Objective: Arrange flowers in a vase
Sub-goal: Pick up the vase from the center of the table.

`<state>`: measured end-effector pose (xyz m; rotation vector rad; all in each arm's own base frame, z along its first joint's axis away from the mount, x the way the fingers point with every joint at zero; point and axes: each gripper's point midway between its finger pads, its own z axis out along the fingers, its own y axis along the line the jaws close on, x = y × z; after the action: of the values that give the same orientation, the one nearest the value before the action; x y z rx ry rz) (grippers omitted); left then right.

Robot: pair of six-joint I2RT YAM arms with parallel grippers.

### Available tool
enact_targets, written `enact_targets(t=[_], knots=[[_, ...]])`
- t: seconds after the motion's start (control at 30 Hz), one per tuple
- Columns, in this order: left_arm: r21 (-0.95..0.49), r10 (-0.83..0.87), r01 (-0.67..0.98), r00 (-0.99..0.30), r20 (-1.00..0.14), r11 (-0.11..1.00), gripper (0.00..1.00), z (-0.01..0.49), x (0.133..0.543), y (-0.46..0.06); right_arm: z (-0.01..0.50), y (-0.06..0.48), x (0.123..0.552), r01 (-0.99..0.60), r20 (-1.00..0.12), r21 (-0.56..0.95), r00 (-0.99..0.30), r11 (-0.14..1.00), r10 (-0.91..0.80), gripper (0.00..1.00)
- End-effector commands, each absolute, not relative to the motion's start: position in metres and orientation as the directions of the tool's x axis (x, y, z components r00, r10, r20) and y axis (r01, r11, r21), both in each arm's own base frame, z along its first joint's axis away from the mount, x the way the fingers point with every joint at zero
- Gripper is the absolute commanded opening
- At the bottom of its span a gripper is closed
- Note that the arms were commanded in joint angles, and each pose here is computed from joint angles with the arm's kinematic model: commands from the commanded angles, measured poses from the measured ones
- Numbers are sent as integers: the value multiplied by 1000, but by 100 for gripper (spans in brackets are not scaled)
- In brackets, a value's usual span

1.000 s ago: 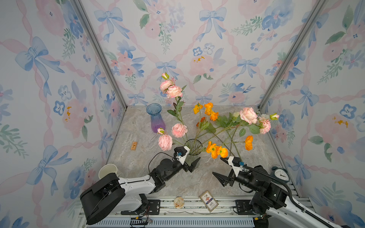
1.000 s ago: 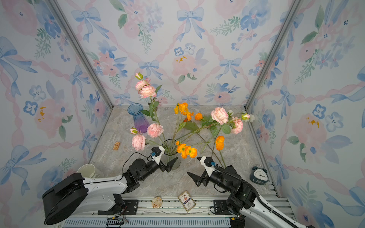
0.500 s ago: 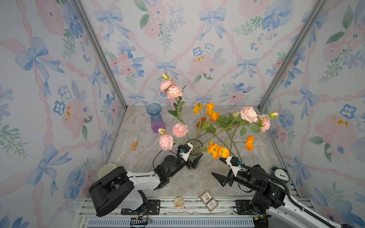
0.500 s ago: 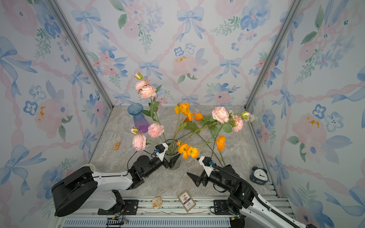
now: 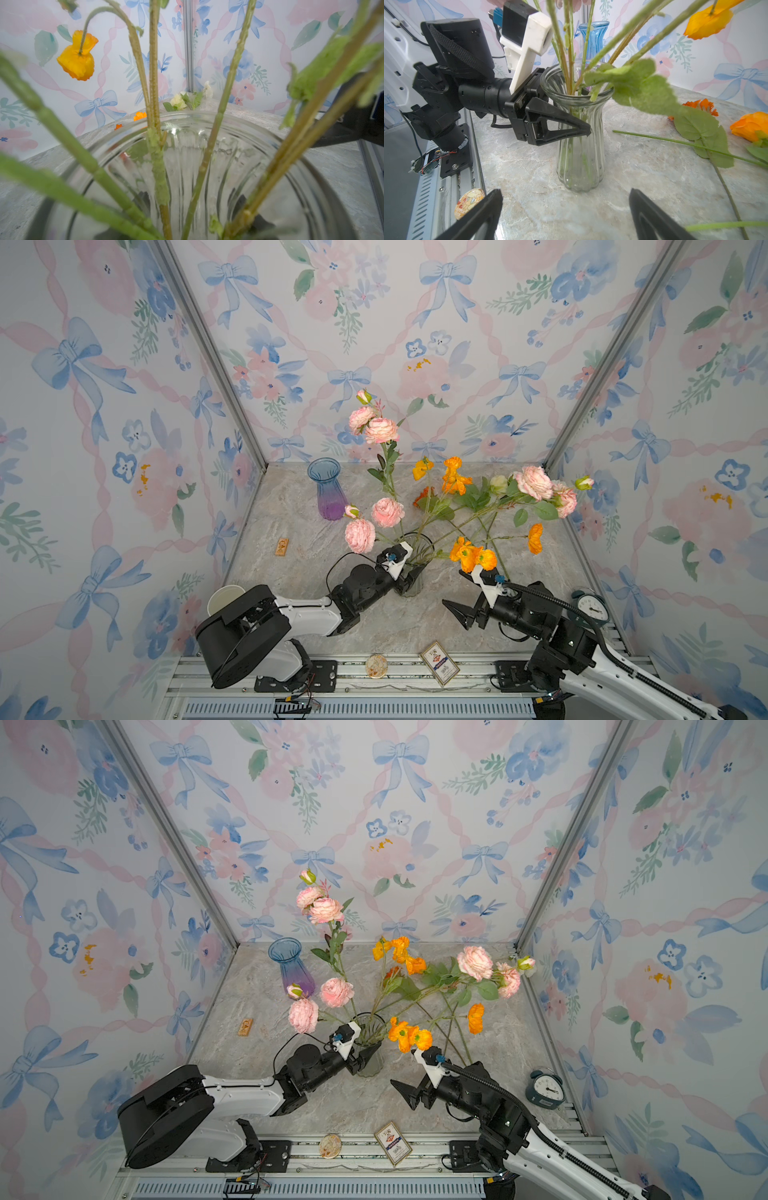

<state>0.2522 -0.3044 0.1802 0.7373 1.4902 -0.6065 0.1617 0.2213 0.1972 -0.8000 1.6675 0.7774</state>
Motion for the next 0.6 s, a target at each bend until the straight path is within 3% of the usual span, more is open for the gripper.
enact_targets(t=[0.0, 0.33, 0.57], knots=[[115, -61, 740, 206, -977, 663, 52, 262, 258, -306, 228, 223, 172, -816, -987, 96, -151, 571, -51, 97], [168, -103, 648, 358, -928, 743, 45, 339, 344, -297, 265, 220, 227, -772, -985, 156, -165, 616, 42, 97], [168, -63, 526, 393, -917, 833, 45, 346, 439, -287, 272, 231, 264, -763, -982, 161, -186, 626, 25, 97]])
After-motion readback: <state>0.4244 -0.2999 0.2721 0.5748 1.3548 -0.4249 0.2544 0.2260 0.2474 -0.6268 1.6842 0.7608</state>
